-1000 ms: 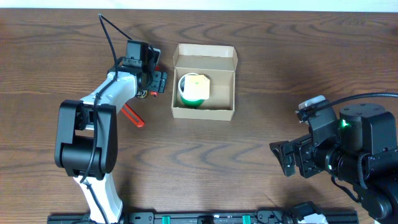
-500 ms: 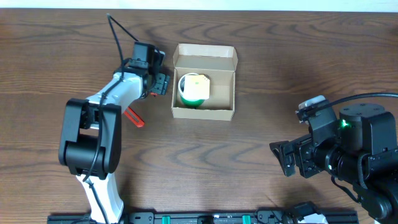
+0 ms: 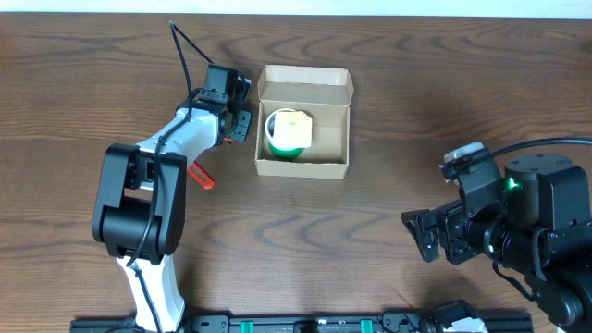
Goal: Pack container
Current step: 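Lift the red marker toward the box with the left gripper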
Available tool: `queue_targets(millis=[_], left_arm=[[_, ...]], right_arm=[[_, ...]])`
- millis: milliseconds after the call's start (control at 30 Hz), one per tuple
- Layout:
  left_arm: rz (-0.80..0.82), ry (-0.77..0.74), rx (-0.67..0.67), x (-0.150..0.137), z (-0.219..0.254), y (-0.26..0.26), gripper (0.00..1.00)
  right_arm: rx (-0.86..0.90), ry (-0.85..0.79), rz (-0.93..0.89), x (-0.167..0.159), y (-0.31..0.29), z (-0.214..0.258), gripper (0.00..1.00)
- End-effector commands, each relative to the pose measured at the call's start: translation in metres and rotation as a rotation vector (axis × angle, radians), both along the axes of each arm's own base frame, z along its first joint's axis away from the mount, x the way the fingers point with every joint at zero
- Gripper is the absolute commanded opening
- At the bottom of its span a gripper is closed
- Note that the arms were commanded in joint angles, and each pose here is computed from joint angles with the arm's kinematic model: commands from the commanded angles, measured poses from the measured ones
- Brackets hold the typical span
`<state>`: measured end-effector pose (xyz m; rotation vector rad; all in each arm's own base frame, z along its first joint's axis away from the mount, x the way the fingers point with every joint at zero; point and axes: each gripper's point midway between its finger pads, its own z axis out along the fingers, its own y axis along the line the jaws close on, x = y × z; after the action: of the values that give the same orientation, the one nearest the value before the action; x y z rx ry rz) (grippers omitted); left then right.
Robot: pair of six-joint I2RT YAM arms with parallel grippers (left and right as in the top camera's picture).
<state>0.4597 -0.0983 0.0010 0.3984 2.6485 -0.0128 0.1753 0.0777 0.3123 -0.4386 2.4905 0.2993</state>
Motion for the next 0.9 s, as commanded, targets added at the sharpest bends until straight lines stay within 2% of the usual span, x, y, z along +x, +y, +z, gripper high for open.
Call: queue_targets(millis=[0, 100, 167, 367, 567, 667, 867], left_arm=[[0.024, 0.020, 0.020, 0.001, -0.011, 0.005, 0.22], [0.062, 0.018, -0.001, 0.003, -0.009, 0.005, 0.10], [0.082, 0.010, -0.018, 0.006, -0.006, 0.003, 0.06], [0.131, -0.050, -0.067, 0.026, 0.028, -0.002, 0.06], [0.198, -0.145, -0.062, 0.042, 0.104, 0.005, 0.06], [0.217, -0.182, -0.091, 0.036, 0.144, 0.005, 0.06], [0.259, -0.241, -0.173, -0.003, 0.217, -0.003, 0.05]], right_arm=[[-0.017, -0.006, 0.005, 0.001, -0.002, -0.001, 0.99], [-0.017, -0.006, 0.005, 0.001, -0.002, -0.001, 0.99], [-0.017, -0.006, 0.005, 0.001, -0.002, -0.001, 0.99], [-0.017, -0.006, 0.005, 0.001, -0.002, -0.001, 0.99], [-0.017, -0.006, 0.005, 0.001, -0.002, -0.001, 0.99], [-0.017, -0.006, 0.005, 0.001, -0.002, -0.001, 0.99], [-0.017, -0.006, 0.005, 0.001, -0.002, -0.001, 0.99]])
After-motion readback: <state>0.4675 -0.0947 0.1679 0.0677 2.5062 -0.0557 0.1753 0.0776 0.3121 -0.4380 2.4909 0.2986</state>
